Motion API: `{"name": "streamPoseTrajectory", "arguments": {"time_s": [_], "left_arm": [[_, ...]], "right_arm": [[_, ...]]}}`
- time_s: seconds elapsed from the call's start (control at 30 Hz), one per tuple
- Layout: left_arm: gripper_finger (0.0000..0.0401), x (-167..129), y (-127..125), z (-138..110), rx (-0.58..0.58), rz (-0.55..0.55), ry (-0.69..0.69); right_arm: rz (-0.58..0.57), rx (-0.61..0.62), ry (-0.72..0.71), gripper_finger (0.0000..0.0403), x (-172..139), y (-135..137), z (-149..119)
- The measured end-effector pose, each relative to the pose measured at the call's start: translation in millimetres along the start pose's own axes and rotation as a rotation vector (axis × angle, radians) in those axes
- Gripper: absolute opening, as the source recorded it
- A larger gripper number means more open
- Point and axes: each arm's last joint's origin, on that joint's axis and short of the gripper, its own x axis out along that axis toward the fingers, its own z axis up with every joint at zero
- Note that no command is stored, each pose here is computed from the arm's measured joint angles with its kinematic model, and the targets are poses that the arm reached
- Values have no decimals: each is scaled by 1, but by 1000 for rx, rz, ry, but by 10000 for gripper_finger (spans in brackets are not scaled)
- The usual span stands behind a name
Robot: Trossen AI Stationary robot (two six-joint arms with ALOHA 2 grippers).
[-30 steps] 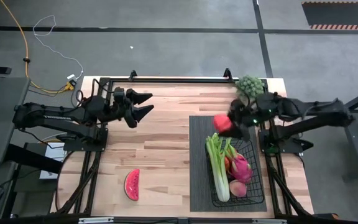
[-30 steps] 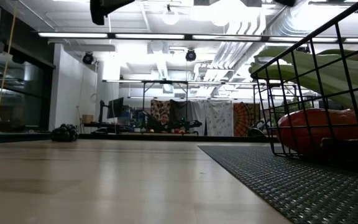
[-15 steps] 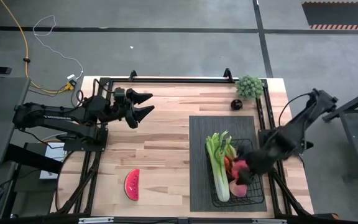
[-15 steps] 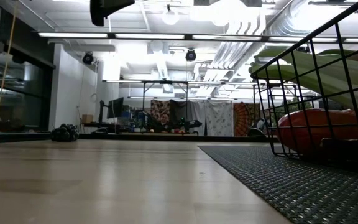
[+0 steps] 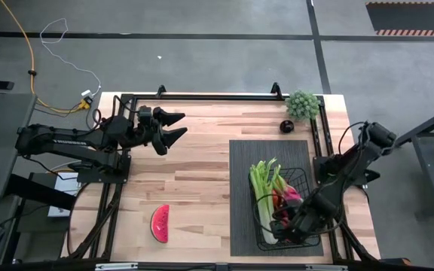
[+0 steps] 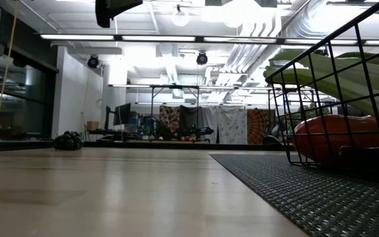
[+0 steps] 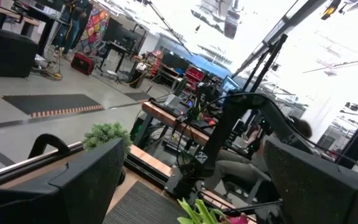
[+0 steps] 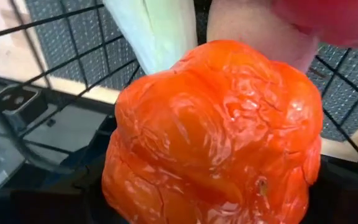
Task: Build produce basket
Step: Put the squash into the black wire basket
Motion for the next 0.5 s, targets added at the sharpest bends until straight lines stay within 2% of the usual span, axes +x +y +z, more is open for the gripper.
{"name": "streamPoseTrajectory", "arguments": {"time_s": [0.13,0.5], "left_arm": [[372,0,0,0,0,0,0],[372,0,0,1,24,2,-6]], "right_arm": [[-19,31,-11,314,12,3,0],[-63,-22,-11,314,26,4,1]]}}
